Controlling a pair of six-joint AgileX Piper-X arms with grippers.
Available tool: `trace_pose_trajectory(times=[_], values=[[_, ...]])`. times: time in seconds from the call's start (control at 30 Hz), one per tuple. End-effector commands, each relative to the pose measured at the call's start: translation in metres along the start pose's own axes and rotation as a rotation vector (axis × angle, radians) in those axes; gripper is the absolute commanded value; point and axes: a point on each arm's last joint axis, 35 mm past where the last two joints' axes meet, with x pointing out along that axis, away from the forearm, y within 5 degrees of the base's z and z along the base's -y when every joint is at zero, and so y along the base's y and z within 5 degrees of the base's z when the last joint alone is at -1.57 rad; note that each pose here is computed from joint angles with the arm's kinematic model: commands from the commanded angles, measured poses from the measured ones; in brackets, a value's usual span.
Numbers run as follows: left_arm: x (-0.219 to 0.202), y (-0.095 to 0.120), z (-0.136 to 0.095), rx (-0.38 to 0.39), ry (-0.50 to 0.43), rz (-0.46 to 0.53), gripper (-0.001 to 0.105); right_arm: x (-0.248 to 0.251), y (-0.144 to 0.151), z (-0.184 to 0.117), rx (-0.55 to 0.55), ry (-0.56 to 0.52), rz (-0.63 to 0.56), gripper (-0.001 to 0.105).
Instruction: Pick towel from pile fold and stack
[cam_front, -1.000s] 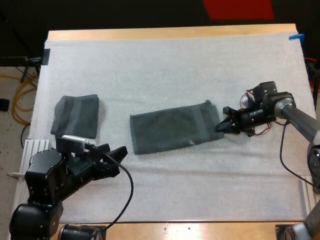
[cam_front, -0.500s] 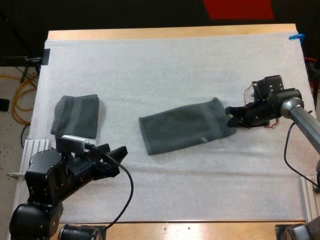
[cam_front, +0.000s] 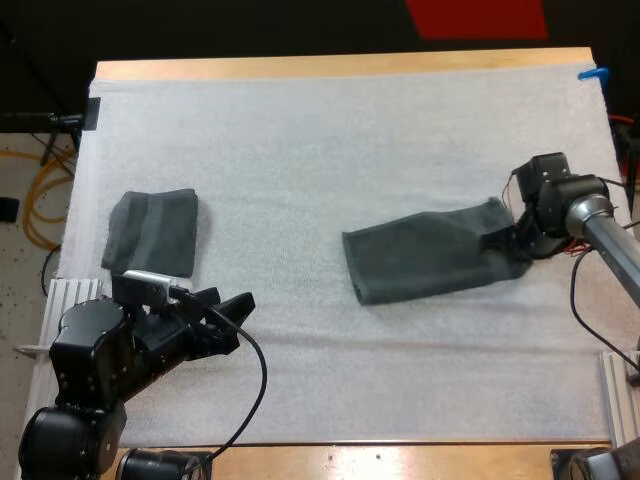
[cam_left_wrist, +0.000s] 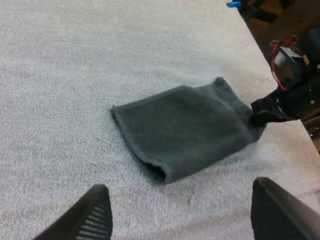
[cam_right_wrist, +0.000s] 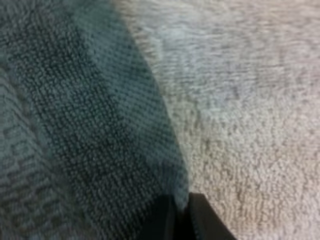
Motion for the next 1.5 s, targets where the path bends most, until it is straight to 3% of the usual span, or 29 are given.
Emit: trace_pose_trajectory(times=[0.0,0.23,0.57,0.73,1.1,1.47], values=[[-0.003,-0.003,0.001,0.004,-0.004,-0.011,0.058,-0.009,-0.002,0.001,-0.017,-0.005,-0.031,0.0],[-0.003,-0.003,0.001,0.004,-0.004,-0.011,0.058,-0.045,0.019,0.015,-0.099,-0.15,0.142,0.0],[-0.003,-0.003,0.001,0.004,-0.004,-0.011,0.058,-0.077,0.118,0.026,-0.276,-0.262,0.326,0.0],[-0.003,-0.003,0.001,0.004,-0.004,-0.011,0.058,-0.082,0.148,0.027,-0.3,-0.302,0.387,0.0],[-0.003,-0.003,0.001,0.004,-0.004,-0.011,0.058,-0.057,0.171,0.028,-0.275,-0.203,0.574,0.0],[-0.003,-0.003,0.001,0.004,-0.004,-0.011,0.058,-0.061,0.202,0.026,-0.308,-0.236,0.638,0.0]])
